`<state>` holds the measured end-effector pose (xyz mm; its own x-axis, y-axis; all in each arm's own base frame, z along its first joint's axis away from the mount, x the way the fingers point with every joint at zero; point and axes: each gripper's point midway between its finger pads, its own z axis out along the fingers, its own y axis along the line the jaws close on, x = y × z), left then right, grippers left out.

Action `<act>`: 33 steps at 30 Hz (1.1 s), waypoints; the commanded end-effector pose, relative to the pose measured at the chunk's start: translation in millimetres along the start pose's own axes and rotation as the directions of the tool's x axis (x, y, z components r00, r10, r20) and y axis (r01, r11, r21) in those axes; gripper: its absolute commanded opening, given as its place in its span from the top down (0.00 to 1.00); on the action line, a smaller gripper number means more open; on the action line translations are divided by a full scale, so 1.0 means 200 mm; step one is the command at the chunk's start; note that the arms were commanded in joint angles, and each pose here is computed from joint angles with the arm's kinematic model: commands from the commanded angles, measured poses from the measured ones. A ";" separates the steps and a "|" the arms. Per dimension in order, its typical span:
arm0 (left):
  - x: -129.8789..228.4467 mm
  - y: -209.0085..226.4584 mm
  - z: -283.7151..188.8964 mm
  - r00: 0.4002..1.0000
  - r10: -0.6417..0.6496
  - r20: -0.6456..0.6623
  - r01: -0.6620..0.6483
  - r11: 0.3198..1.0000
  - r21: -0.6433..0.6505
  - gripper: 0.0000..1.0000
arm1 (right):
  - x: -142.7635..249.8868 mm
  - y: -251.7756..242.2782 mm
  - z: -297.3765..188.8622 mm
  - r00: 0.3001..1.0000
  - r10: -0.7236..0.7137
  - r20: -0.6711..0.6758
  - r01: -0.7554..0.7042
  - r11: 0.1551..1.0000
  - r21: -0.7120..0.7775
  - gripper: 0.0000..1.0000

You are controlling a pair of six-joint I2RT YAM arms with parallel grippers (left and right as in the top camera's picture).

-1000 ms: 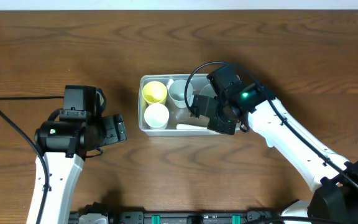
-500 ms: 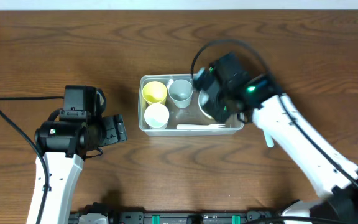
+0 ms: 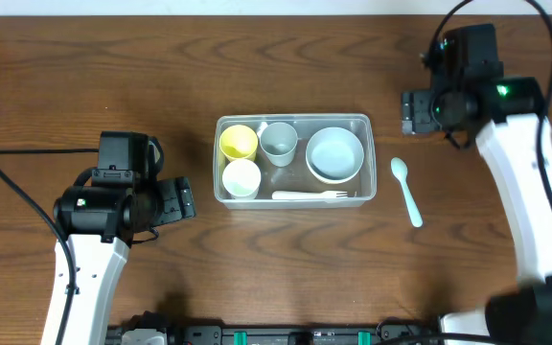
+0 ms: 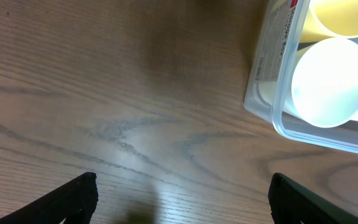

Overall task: Pack container
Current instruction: 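Move the right gripper to the light-blue spoon and grasp it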

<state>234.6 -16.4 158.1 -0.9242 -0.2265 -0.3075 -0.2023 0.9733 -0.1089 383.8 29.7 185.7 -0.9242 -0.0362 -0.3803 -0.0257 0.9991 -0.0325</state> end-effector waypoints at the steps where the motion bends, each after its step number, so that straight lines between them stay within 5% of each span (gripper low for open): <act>1: 0.00 0.00 0.00 1.000 -0.013 -0.002 0.013 1.000 0.001 0.12 | 0.10 0.00 0.19 0.990 0.010 -0.140 -0.012 1.000 -0.017 0.24; 6: 0.00 0.00 0.00 1.000 -0.014 -0.002 0.014 1.000 0.001 0.12 | 0.24 0.04 0.41 0.944 -0.089 -0.317 0.078 0.996 -0.047 0.26; 18: 0.00 0.00 0.00 1.000 -0.014 0.000 0.014 1.000 0.002 0.12 | 0.44 0.08 0.69 0.843 -0.202 -0.498 0.174 0.979 -0.103 0.26; 33: -0.01 0.00 0.00 1.000 -0.013 0.005 0.013 1.000 0.003 0.12 | 0.50 0.15 0.78 0.815 -0.249 -0.523 0.216 0.968 -0.125 0.23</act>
<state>235.5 -16.5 158.4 -0.9230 -0.2269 -0.3109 -0.2022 0.9731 -0.1100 354.9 49.6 6.9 -0.9556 -0.2425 0.1675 -0.2475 0.9688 -0.0094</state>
